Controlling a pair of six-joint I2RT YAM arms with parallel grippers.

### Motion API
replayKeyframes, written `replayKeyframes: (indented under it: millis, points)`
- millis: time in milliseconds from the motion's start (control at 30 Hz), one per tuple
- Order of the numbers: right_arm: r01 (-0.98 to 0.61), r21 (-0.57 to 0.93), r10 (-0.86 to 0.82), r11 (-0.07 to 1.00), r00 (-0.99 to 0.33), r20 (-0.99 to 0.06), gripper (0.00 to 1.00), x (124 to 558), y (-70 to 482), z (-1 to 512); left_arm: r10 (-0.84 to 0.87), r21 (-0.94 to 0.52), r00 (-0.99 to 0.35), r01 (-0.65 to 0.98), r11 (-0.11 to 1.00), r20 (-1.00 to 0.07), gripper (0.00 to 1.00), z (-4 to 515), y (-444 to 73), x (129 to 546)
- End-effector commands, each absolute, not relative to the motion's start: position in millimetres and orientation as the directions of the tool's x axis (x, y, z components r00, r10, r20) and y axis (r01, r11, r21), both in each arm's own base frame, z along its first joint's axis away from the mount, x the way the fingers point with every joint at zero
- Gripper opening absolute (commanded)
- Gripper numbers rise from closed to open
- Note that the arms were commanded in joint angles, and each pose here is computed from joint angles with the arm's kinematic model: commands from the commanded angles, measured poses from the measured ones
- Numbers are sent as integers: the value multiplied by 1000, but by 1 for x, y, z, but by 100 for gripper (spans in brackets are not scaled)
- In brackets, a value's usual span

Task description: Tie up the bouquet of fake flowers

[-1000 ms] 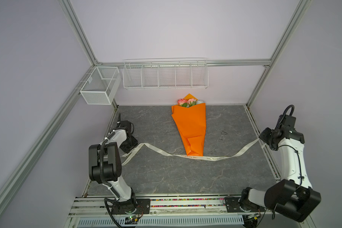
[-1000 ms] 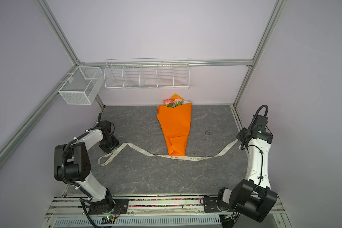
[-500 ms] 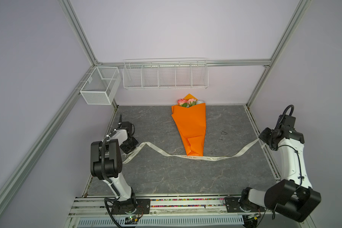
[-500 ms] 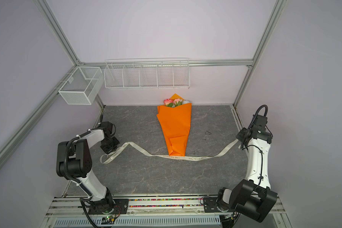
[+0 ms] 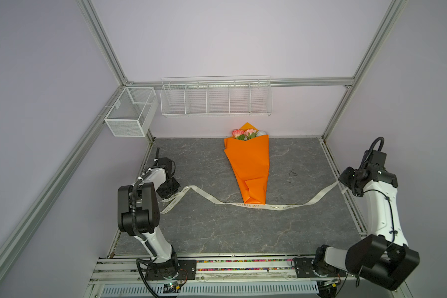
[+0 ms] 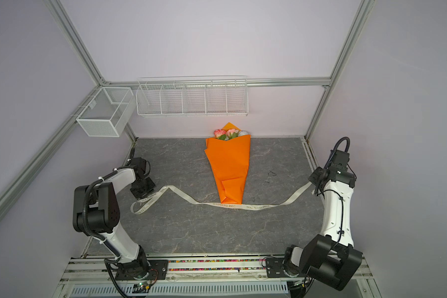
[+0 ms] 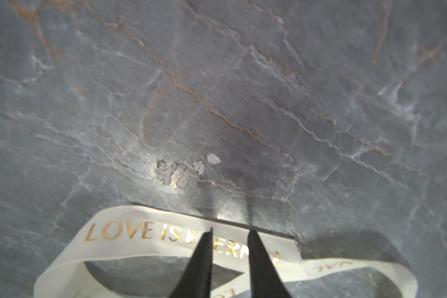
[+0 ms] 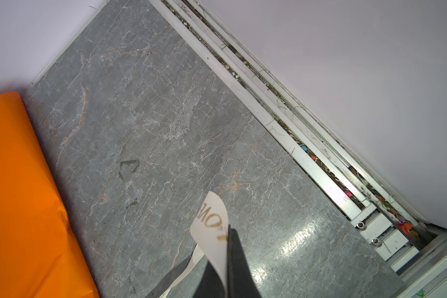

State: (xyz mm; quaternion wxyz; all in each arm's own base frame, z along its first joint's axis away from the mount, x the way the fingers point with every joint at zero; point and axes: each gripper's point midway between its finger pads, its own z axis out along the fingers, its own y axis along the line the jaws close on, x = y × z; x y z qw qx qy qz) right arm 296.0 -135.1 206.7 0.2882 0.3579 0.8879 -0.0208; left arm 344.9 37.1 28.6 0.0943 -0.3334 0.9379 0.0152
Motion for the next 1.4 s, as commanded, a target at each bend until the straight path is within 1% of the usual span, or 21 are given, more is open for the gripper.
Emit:
replayKeyframes:
  millis: [0, 100, 433, 567, 733, 833, 867, 900, 1000, 1067, 1233, 1267, 1367]
  points:
    - [631, 164, 601, 758, -579, -552, 7, 298, -135, 216, -617, -47, -762, -622, 782, -198, 37, 35, 39, 351]
    - [630, 165, 601, 759, -580, -550, 7, 298, -134, 216, -620, -39, -764, -624, 781, -178, 39, 31, 38, 348]
    - [631, 167, 605, 757, -580, -546, 7, 300, -135, 214, -623, 23, -774, -629, 777, -116, 38, 4, 38, 335]
    - [631, 167, 604, 757, -580, -546, 7, 300, -135, 213, -627, 56, -772, -634, 771, -105, 30, -7, 40, 328]
    - [631, 164, 603, 758, -581, -547, 7, 301, -136, 213, -625, 82, -773, -634, 769, -108, 15, -10, 45, 326]
    - [633, 161, 602, 758, -582, -546, 7, 301, -136, 213, -617, 66, -776, -628, 775, -134, 6, 5, 45, 333]
    - [634, 157, 601, 757, -583, -546, 7, 301, -137, 212, -614, 58, -774, -627, 777, -154, 1, 15, 46, 338]
    - [637, 152, 602, 756, -584, -544, 6, 300, -138, 211, -608, 53, -773, -626, 778, -182, 0, 29, 49, 342]
    - [652, 131, 601, 747, -578, -552, 7, 299, -142, 212, -599, 58, -748, -638, 768, -285, 0, 74, 65, 353]
    - [659, 115, 595, 744, -573, -564, 7, 298, -146, 214, -619, 43, -714, -665, 746, -327, 0, 97, 82, 355]
    - [673, 75, 589, 736, -581, -561, 7, 297, -153, 211, -702, -9, -608, -754, 657, -370, 0, 125, 128, 349]
    - [676, 66, 588, 734, -584, -559, 7, 298, -154, 210, -737, -12, -561, -793, 610, -377, 0, 129, 148, 341]
    - [677, 8, 562, 736, -604, -565, 7, 300, -158, 209, -784, -36, -482, -843, 537, -392, 0, 136, 174, 330]
